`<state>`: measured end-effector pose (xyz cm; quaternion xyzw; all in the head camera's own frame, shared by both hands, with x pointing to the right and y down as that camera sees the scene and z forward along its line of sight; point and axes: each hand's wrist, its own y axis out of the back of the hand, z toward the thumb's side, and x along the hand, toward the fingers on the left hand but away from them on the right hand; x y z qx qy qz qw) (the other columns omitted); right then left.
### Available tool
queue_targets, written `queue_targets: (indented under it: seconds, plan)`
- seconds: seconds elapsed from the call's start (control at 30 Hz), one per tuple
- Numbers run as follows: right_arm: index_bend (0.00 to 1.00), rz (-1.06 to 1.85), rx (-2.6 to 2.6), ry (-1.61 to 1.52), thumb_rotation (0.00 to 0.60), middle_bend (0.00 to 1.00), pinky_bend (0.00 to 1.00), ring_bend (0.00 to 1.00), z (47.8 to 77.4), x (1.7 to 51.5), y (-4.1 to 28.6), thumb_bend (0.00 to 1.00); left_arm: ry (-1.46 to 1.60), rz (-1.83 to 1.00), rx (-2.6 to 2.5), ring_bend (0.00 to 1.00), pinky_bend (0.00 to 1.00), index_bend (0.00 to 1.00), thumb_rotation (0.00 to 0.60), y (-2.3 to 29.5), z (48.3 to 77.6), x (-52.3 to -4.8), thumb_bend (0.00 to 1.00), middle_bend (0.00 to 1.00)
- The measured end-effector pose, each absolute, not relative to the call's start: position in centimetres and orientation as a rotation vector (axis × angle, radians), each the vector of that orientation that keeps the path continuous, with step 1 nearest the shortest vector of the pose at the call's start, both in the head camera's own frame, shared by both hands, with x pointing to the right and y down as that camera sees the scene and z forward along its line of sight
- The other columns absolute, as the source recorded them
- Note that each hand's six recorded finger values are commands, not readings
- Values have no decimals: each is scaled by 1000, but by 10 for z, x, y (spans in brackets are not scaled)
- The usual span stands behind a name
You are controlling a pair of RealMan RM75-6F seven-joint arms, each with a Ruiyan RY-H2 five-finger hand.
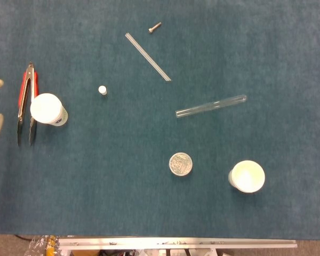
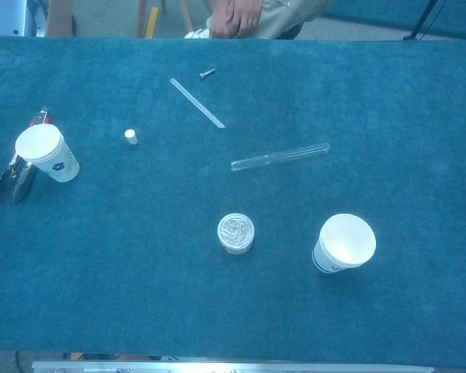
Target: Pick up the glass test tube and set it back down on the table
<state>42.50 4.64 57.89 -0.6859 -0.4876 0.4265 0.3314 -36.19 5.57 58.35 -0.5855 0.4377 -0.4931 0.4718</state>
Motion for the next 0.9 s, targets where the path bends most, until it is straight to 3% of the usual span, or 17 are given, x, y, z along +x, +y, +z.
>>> queue_targets:
  seconds: [0.4,0.9]
  plan:
    - [267,1070,-1876,-1244,600,111,156,0,587,408,31,313,895,-1106,-1642,0,58,277,600,11,598,-295,323,137]
    - [267,1065,-1877,-1275,600,111,156,0,585,416,31,310,798,-1118,-1799,0,59,326,600,-40,660,-225,322,156]
